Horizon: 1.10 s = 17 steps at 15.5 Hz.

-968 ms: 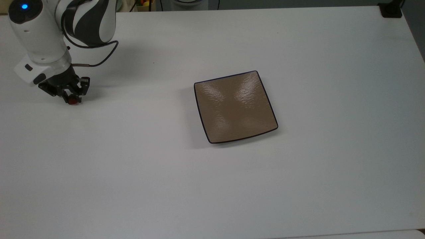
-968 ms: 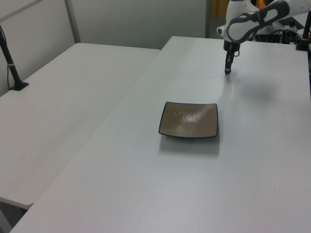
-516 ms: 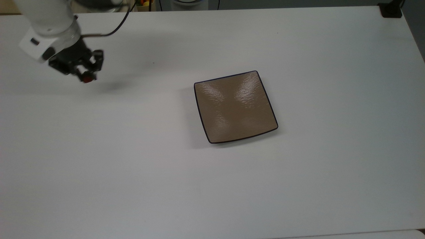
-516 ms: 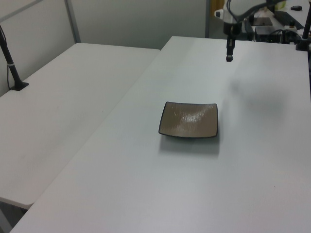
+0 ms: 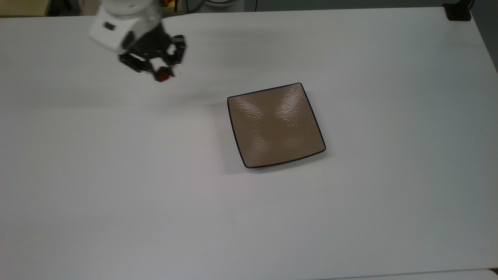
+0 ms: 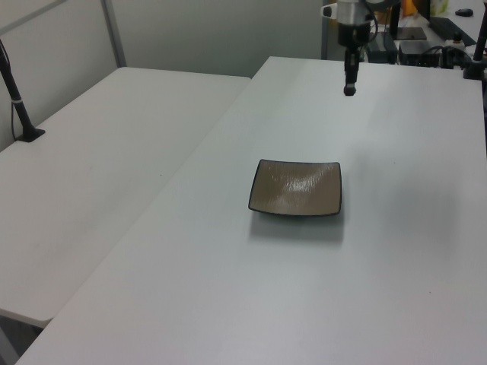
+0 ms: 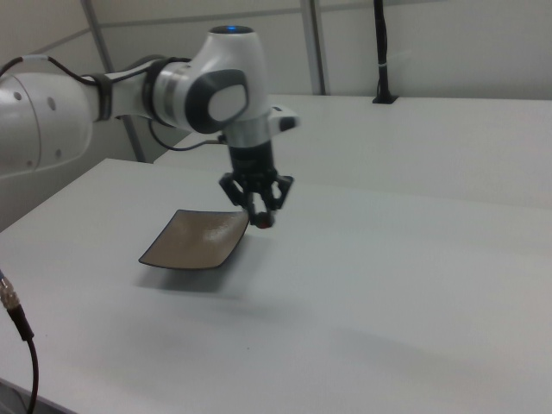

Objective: Strawberries on a ceramic plate
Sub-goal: 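Lift the strawberry and carry it over the brown ceramic plate, then lower the strawberry onto the plate center and open the gripper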

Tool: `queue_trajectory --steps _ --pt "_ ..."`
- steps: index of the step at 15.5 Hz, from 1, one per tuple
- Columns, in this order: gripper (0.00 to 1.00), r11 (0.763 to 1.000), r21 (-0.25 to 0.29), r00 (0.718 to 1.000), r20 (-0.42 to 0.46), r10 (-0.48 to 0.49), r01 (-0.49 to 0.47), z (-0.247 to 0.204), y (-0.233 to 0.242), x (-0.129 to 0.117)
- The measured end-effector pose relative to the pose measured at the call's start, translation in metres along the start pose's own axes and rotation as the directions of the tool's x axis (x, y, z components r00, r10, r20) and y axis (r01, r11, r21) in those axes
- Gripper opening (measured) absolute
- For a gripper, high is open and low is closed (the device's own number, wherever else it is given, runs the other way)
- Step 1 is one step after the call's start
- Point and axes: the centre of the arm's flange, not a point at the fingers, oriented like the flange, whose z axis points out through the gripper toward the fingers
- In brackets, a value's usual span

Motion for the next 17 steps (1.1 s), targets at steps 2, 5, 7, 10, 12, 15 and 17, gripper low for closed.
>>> queue_trajectory --steps 2,5,7,10,12,15,17 --pt "0.34 0.999 0.002 0.999 0.006 0.039 -0.039 0.003 -0.046 0.015" --pt "0.34 0.996 0.010 0.996 0.024 0.089 -0.090 0.016 -0.104 0.031" --pt "0.34 0.993 0.021 0.993 -0.002 0.115 -0.115 0.026 -0.136 0.045" --pt "0.34 0.985 0.031 0.985 -0.048 0.169 -0.167 0.049 -0.166 0.064" --pt "0.34 0.981 0.049 0.980 -0.064 0.190 -0.187 0.069 -0.175 0.074" --pt "0.34 0.974 0.094 0.973 -0.089 0.214 -0.206 0.094 -0.187 0.086" --pt "0.34 0.968 0.122 0.968 -0.091 0.233 -0.221 0.105 -0.189 0.090"
